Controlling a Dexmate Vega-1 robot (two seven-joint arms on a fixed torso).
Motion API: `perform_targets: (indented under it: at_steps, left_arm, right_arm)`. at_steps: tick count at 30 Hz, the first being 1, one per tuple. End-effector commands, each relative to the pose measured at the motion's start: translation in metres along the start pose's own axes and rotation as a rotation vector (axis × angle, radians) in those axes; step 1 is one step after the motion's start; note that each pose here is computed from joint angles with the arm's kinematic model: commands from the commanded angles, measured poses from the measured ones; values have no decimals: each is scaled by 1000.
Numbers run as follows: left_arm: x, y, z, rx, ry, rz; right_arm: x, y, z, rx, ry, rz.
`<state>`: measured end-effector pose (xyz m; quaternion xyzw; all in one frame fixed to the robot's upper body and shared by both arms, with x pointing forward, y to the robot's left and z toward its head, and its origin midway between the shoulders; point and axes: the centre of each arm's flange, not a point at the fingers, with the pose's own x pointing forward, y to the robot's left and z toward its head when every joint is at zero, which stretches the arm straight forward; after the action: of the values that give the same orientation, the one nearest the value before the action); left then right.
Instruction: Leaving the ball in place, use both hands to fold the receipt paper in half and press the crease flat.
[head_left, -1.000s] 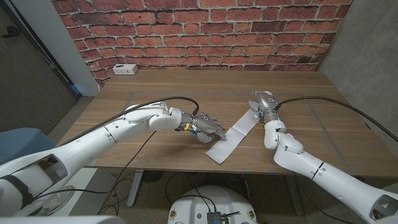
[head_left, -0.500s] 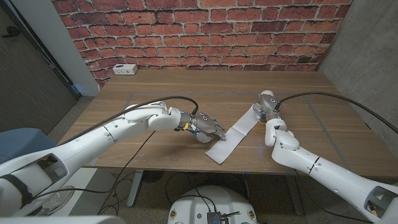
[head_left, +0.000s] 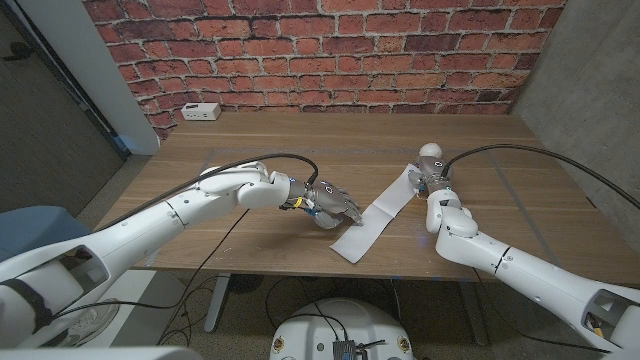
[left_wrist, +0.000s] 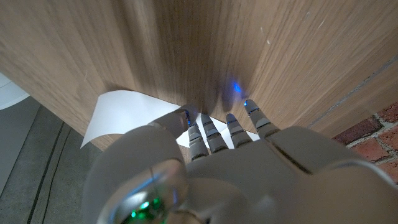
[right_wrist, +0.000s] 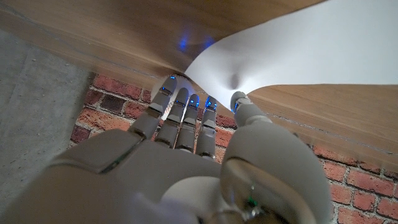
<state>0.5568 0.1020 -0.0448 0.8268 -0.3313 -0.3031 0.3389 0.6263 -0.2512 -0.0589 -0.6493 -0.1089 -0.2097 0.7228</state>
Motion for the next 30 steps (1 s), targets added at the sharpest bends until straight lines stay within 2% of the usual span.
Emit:
perform_targets:
  at_steps: [1,5,8,10,16,19,26,30]
  left_arm:
    - [1,1,-3,-5,-2,-1]
    - [2,1,-4,-8,-3,-5]
    - [4,1,-6,-5,-3,-7]
    - [4,1,-6,-4,-4,-8]
    - [5,2,-8,-4,-6,-11]
    - [6,2,-9,-3,-7,-13]
    - [6,3,-12,-3,-8,-16]
    - [6,3,-14,-3,-9,-16]
  right_arm:
    - [6,3,-6,-21,24,14]
    - [2,3,-6,-6,-11,-68]
    - [-1,0,-6,57,-47,-102]
    - [-1,-1,-6,77,-58,-104]
    - [-3,-8,-5,280,-107,-69]
    - [-3,-13,-5,365,-108,-41]
    - [-9,-28,-6,475,-151,-47]
    - [-16,-41,-7,496,-180,-67]
